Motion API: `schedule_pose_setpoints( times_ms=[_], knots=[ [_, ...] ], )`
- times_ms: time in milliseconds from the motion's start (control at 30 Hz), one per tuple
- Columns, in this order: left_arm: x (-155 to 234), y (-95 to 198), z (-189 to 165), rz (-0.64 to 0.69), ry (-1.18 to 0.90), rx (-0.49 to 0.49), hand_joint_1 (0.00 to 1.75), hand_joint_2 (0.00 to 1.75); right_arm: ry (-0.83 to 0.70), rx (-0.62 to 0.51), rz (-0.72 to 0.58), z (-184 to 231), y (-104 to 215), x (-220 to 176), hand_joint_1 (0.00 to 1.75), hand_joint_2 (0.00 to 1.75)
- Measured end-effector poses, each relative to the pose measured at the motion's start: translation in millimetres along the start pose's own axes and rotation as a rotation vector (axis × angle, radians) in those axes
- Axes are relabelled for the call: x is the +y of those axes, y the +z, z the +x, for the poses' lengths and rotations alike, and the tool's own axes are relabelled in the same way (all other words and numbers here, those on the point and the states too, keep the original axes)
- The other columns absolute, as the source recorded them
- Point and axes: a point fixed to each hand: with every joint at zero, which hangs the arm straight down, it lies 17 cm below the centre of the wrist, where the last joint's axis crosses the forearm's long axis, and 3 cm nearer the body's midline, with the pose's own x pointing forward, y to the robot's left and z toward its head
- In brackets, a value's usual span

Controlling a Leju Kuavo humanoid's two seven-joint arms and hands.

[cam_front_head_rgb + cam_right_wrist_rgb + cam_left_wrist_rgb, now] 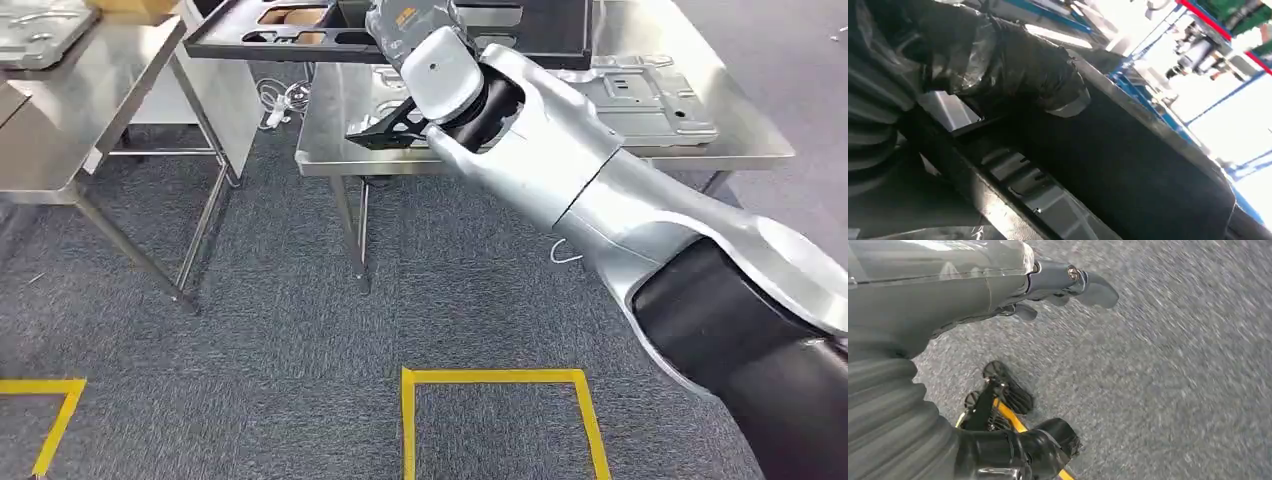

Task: Take the parts from the cabinet and place them on the table.

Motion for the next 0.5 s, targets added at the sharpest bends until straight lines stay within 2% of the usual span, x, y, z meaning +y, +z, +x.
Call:
schedule_pose_setpoints(
  times_ms=[500],
  knots=[
    [-0.6, 0.3, 0.3, -0.008, -0.004, -0.006, 0.0, 1.75, 0.004, 0.007, -0.003, -5.3, -0.2, -2.2, 1.75, 1.75]
  ],
)
